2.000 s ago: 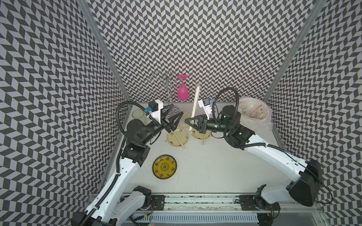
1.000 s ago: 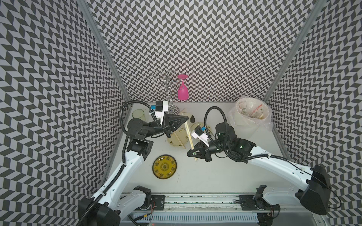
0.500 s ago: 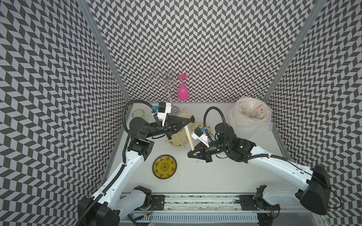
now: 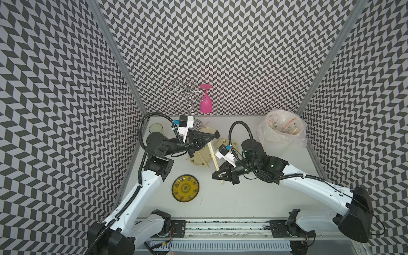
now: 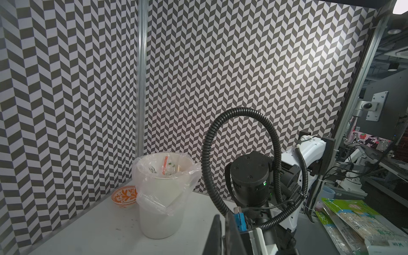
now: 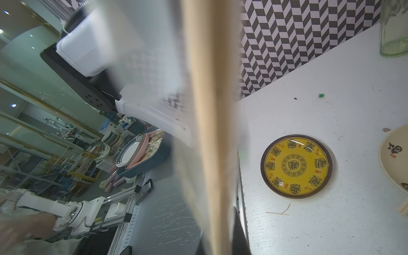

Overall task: Remove the packaging of disposable chopsticks
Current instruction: Remove the packet bag from the disposable chopsticks.

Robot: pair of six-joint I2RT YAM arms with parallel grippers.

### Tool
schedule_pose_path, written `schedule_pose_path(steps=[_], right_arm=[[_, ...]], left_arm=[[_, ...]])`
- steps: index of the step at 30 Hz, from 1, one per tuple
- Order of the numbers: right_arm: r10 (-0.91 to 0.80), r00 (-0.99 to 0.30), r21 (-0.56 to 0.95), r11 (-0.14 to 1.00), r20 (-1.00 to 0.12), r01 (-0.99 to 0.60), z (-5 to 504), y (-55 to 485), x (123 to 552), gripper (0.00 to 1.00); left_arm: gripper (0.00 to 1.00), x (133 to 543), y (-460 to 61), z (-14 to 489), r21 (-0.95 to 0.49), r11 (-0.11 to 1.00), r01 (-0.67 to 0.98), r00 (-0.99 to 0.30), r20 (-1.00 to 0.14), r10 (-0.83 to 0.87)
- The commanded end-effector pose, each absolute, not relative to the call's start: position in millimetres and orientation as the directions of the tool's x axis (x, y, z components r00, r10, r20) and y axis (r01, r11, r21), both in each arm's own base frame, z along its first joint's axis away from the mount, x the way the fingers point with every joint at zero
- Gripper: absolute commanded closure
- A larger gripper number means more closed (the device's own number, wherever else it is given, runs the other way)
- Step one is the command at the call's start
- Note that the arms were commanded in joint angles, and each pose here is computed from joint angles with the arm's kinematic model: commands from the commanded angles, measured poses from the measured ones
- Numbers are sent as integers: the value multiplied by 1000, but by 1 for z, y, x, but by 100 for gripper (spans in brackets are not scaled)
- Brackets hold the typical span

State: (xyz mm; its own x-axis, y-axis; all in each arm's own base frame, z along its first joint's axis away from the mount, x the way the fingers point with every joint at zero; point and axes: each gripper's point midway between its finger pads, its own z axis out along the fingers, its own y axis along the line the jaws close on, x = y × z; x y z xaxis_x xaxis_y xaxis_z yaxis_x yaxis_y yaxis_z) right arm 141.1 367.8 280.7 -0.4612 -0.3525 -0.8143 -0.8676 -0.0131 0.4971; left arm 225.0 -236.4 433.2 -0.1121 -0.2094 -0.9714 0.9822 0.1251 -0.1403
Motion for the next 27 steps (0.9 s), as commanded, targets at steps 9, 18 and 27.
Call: schedule_pose_path(steps=[9,18,27], right_arm=[[-338,-415,461,-65,-845,-885,297,370,133,100],[-303,-431,486,-135,-850,-863,326,376,117,100],[-263,-432,488,-209,-863,-848,349,378,103,100]], left_arm=[[100,230,-232,446,-91,190,978,-46,-973,-228],[100,297,-220,417,-140,531,836,-48,-982,-183],[100,298,-225,409,-66,604,794,14,-992,-127]])
